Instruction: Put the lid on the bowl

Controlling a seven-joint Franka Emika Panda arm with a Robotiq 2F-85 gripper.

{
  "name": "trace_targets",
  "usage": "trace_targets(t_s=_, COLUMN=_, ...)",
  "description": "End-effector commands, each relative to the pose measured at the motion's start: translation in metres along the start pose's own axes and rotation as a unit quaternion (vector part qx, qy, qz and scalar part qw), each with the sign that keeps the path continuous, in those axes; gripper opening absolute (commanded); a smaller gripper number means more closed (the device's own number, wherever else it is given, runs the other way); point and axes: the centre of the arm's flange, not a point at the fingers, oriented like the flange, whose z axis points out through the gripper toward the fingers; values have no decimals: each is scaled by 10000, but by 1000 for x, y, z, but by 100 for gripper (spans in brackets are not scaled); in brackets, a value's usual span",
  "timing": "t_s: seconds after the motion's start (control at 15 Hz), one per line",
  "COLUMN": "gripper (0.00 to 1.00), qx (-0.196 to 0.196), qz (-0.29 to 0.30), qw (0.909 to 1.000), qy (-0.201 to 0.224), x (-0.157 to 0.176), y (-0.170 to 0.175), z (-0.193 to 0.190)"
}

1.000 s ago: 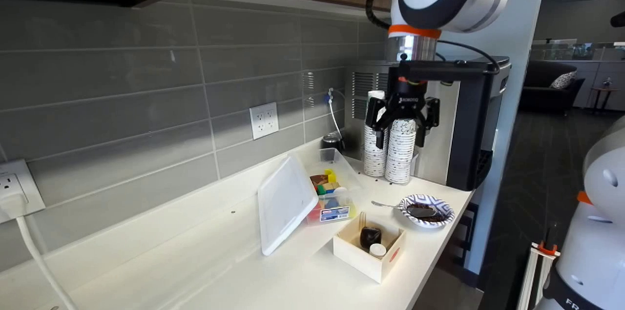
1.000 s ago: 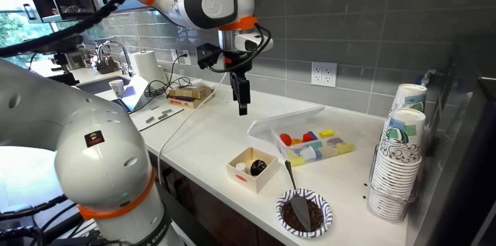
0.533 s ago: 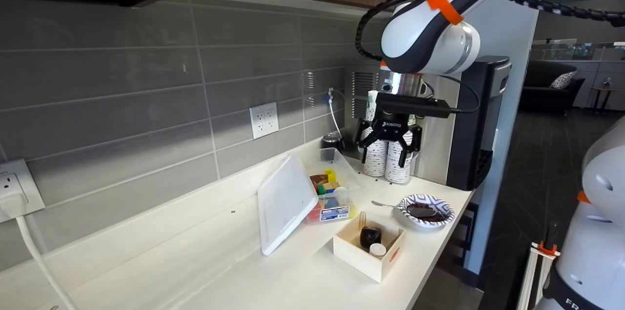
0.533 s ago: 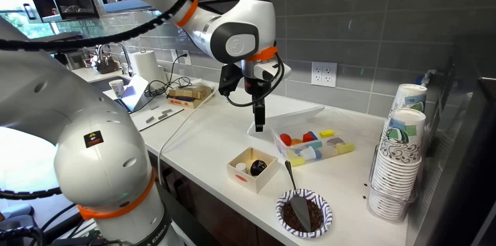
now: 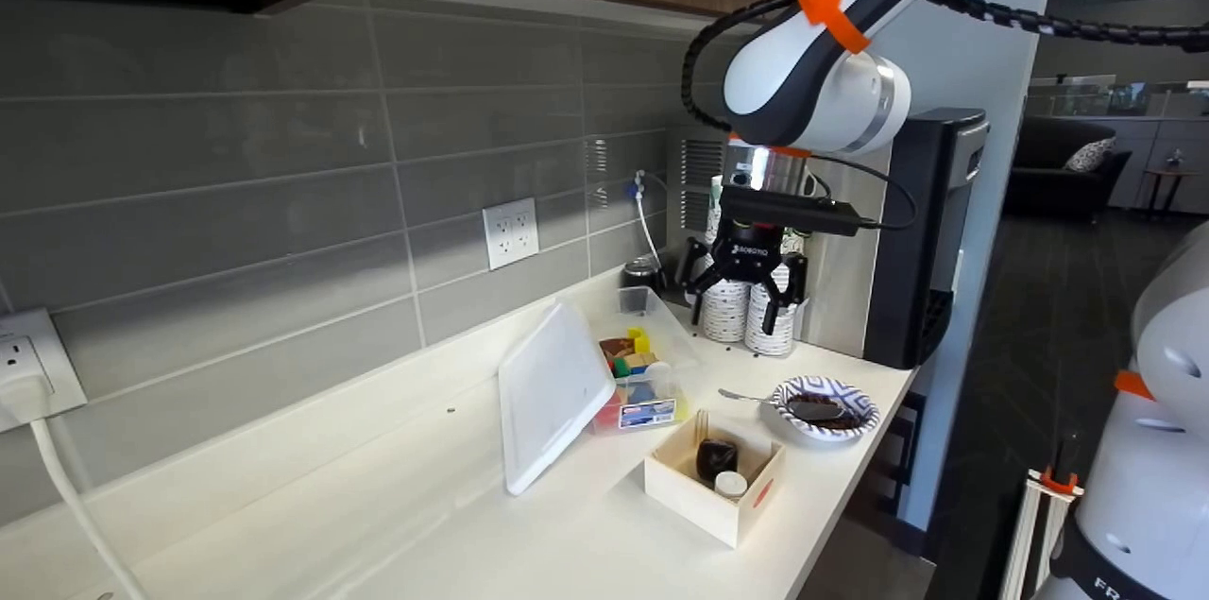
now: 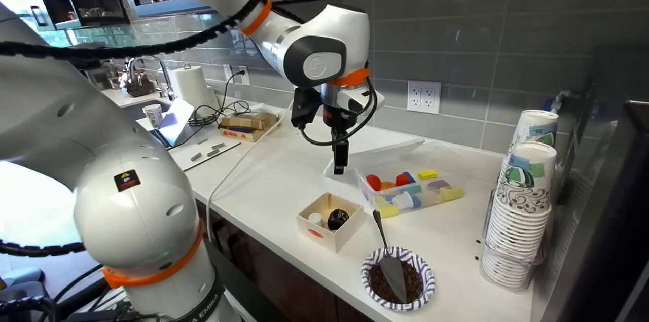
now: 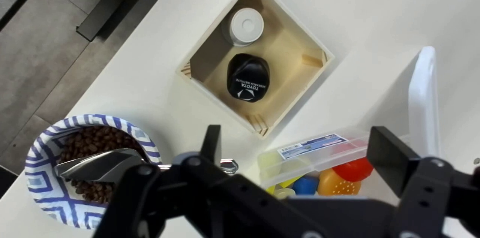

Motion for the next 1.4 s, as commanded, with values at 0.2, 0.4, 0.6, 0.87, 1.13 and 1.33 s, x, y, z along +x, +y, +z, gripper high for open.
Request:
trace_targets(t_s=0.2, gripper=100, qx=393, qz=939, qw=9944, qy=287, x=14, y=0, z=44)
trace_targets(t_s=0.4, gripper=100, qx=827, qz=1605, qw=9824, qy=489, x=35, y=1, z=60)
trace_targets(t_s=0.6, gripper=100, qx=1274, qz=2303, qw=9629, qy=605, x=55, y=-4, z=72)
trace_targets(t_s=0.87, gripper=100, qx=1775, qz=2768, qw=9423, qy=633, x=84, y=-28, z=71)
trace_targets(t_s=1.13, gripper=100, qx=2096, qz=2335, qw=9458, qy=838, x=127, y=-57, z=77)
trace_targets(t_s=1.33, gripper=100, qx=2071, qz=1705, qw=9615, qy=597, x=146, y=-72, z=95)
